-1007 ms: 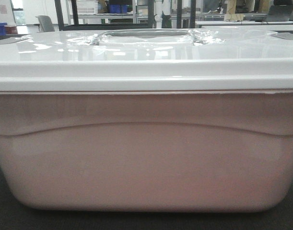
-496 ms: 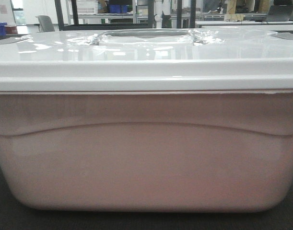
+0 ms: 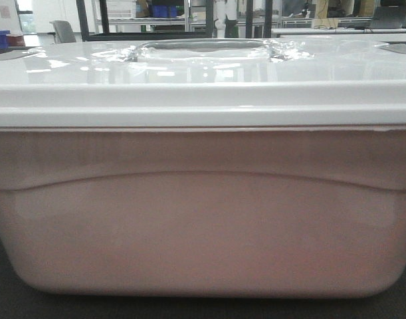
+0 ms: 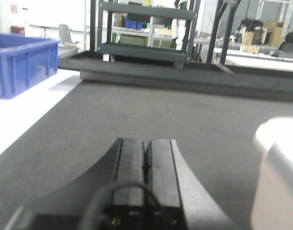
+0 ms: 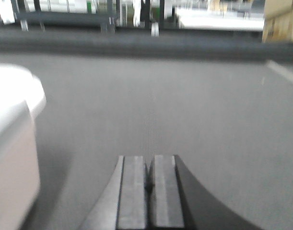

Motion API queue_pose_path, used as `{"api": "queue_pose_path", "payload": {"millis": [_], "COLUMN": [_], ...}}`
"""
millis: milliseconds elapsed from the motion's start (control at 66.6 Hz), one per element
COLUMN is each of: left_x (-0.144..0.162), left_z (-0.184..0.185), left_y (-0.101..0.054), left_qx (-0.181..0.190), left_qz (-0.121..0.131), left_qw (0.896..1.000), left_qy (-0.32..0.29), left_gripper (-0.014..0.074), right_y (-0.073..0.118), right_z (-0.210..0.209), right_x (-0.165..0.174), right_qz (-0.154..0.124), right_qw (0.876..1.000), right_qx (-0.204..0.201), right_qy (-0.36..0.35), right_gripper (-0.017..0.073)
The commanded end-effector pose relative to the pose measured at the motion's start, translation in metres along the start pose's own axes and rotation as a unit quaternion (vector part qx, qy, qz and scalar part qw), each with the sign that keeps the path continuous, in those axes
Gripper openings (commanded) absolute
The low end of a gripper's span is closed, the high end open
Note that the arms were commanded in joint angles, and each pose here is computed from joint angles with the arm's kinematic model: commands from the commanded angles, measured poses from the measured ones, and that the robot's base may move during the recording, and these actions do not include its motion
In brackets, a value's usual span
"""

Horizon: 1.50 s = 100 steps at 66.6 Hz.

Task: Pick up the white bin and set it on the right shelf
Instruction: 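Lower both grippers beside the two ends of the white lidded bin, then close both grippers on the grey lid clips at the bin ends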

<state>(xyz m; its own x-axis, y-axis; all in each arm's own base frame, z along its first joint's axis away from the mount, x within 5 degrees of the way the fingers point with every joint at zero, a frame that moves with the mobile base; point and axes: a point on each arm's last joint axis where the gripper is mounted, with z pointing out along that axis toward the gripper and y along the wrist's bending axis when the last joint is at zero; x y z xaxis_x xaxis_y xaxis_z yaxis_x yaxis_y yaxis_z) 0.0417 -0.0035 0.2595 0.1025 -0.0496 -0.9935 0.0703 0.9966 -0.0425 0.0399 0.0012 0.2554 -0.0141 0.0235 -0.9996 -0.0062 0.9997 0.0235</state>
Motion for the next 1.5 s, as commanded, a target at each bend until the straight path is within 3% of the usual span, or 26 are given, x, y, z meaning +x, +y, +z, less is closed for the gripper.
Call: {"api": "queue_pose_path", "payload": {"millis": [0,240,376,511,661,811,947,1037,1142,1322,1487], "left_x": [-0.041,-0.104,-0.135,-0.149,-0.146,-0.133,-0.111,-0.091,-0.072,-0.049,-0.045], "left_z": [-0.007,0.009,0.038,0.075,0.113,0.146,0.173,0.193,0.209,0.225,0.228], "left_y": [-0.002,-0.007,-0.009,-0.012,-0.012,-0.012,-0.016,-0.019,-0.020,-0.019,-0.018], "left_qx": [0.004,0.012,0.018,0.029,0.035,0.040,0.058,0.069,0.071,0.068,0.067], "left_qz": [-0.010,-0.001,0.022,0.017,0.015,0.006,-0.027,-0.053,-0.066,-0.071,-0.070], "left_qw": [0.999,0.997,0.988,0.959,0.918,0.893,0.867,0.845,0.824,0.799,0.795], "left_qy": [-0.031,0.076,0.151,0.282,0.396,0.449,0.494,0.528,0.558,0.593,0.598], "left_gripper": [-0.0126,-0.0126,-0.0126,-0.0126,-0.0126,-0.0126,-0.0126,-0.0126,-0.0126,-0.0126,-0.0126], "right_y": [0.001,0.004,0.004,0.006,0.008,0.008,0.008,0.010,0.013,0.015,0.016], "right_z": [-0.013,-0.003,0.028,0.056,0.086,0.115,0.138,0.150,0.162,0.182,0.195], "right_x": [-0.046,-0.116,-0.142,-0.158,-0.161,-0.155,-0.142,-0.130,-0.119,-0.103,-0.091], "right_qz": [-0.005,-0.006,-0.006,-0.004,0.004,0.006,0.014,0.024,0.040,0.066,0.077], "right_qw": [0.998,1.000,0.996,0.977,0.936,0.905,0.887,0.865,0.844,0.822,0.809], "right_qx": [-0.002,-0.006,-0.008,-0.013,-0.024,-0.026,-0.030,-0.039,-0.051,-0.051,-0.050], "right_qy": [-0.064,-0.007,0.093,0.214,0.351,0.424,0.461,0.499,0.532,0.563,0.581], "right_gripper": [0.0032,0.0032,0.0032,0.0032,0.0032,0.0032,0.0032,0.0032,0.0032,0.0032,0.0032]}}
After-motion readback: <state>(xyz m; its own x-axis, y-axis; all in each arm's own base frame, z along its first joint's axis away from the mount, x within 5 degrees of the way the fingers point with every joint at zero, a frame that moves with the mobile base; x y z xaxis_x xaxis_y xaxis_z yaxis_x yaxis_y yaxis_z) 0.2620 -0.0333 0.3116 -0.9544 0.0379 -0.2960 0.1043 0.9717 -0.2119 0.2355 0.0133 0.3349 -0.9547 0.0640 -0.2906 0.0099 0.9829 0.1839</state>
